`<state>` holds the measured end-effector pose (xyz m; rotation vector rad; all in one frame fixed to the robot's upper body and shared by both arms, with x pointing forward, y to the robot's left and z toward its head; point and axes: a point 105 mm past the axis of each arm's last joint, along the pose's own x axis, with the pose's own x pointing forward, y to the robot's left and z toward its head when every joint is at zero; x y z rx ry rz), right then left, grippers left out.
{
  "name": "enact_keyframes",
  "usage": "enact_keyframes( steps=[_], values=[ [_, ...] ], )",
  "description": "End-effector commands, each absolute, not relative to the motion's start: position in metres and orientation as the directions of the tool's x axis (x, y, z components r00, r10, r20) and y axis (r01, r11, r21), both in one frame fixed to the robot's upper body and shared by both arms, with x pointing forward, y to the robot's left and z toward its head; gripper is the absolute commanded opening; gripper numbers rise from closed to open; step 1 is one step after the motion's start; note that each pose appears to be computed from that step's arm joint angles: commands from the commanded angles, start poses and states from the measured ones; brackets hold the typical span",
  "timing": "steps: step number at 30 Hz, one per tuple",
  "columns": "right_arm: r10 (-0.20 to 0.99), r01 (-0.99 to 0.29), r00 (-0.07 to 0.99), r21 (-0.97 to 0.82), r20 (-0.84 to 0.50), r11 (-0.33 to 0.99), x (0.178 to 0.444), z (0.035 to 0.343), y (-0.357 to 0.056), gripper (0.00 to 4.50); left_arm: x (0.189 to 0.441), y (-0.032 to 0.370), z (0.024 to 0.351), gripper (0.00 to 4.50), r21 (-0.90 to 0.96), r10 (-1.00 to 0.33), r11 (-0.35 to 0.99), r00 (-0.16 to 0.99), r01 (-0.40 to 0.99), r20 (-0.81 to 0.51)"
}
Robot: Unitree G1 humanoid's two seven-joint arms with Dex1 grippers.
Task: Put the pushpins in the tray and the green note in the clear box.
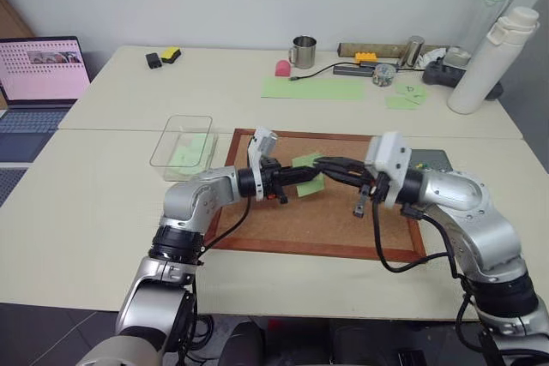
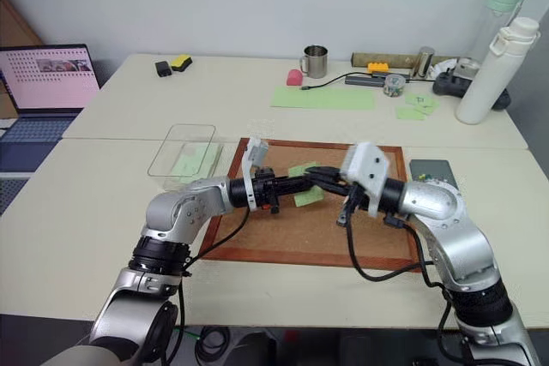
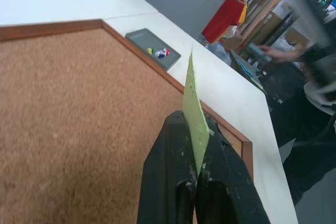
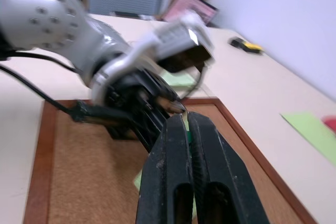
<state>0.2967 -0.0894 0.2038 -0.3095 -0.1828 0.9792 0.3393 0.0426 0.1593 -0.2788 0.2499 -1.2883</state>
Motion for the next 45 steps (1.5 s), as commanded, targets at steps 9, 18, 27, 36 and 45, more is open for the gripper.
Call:
enact_keyframes(
  steps=[9,18,27,36,45],
  values=[
    [0.150,-0.147,0.988,0.064,-0.040,0.987,0.374,0.160,-0.266,0.00,0.308,-0.019,0.190,0.02,0.231,-0.996,0.063,0.075,0.971,-0.045],
    [0.084,-0.067,0.991,0.158,-0.105,0.985,0.395,0.138,-0.290,0.48,0.302,-0.028,0.180,0.00,0.255,-0.996,0.029,0.049,0.966,-0.074],
    [0.084,-0.073,0.993,0.129,-0.084,0.989,0.400,0.140,-0.299,2.11,0.301,-0.023,0.180,0.00,0.243,-0.995,0.044,0.063,0.969,-0.072],
    [0.198,-0.198,0.980,-0.003,-0.017,0.980,0.392,0.161,-0.284,2.11,0.319,-0.008,0.193,0.00,0.260,-0.985,0.153,0.168,0.953,-0.036],
    [0.772,-0.775,0.614,-0.060,0.164,0.629,0.318,0.234,-0.139,2.11,0.391,0.131,0.225,0.00,0.109,-0.563,0.826,0.820,0.553,0.107]
  ],
)
